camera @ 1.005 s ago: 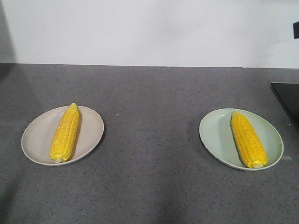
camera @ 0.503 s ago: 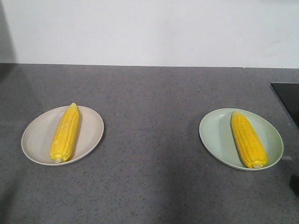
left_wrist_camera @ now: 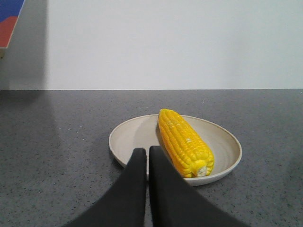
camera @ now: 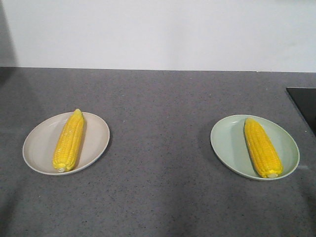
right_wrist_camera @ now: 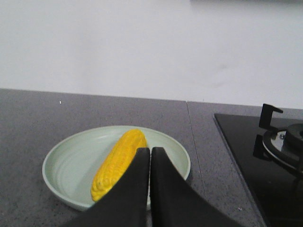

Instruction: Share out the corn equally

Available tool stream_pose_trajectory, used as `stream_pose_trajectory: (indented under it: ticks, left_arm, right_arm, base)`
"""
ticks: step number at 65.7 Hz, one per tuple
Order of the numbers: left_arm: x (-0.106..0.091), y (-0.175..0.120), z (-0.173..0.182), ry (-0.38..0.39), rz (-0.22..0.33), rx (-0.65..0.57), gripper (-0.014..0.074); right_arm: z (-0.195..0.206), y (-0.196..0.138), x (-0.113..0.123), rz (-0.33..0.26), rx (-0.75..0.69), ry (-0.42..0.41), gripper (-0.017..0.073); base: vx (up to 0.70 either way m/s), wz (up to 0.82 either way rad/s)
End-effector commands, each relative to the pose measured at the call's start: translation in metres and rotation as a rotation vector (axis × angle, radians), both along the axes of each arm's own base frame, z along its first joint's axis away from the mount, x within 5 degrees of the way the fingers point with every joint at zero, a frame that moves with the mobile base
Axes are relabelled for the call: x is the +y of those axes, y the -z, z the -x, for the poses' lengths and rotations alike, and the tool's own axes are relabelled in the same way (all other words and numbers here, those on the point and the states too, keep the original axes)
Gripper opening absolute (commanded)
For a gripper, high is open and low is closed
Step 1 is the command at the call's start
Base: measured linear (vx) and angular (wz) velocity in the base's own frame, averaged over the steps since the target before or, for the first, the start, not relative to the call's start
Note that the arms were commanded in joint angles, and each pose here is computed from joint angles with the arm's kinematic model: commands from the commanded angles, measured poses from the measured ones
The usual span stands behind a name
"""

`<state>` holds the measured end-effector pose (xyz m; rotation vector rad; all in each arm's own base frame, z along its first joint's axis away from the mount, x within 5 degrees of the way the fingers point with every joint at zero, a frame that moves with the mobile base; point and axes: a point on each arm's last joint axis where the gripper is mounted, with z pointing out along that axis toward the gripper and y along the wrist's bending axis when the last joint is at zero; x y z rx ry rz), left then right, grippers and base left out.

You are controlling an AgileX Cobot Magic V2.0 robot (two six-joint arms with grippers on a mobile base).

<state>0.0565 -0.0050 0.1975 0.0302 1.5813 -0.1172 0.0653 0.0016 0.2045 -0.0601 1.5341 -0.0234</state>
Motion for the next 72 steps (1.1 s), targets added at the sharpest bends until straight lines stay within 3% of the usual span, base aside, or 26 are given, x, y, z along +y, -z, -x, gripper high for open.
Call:
stream_pose_trajectory:
  ticks: [1,72]
  left_arm:
    - [-0.0004,0.0021,0.0009,0.005,0.017,-0.065,-0.0006]
    - [-0.0004,0.0021,0.0009,0.005,0.017,-0.065,-0.0006]
  right_arm:
    - [0.0032,0.0017,-0.0003,-0.011,-0.038,0.003,-0.0008]
    - [0.0085,0.0061,-0.0002,-0.009,-0.015,-0.001,-0.0008]
  base:
    - [0.00,0.00]
    - [0.00,0.00]
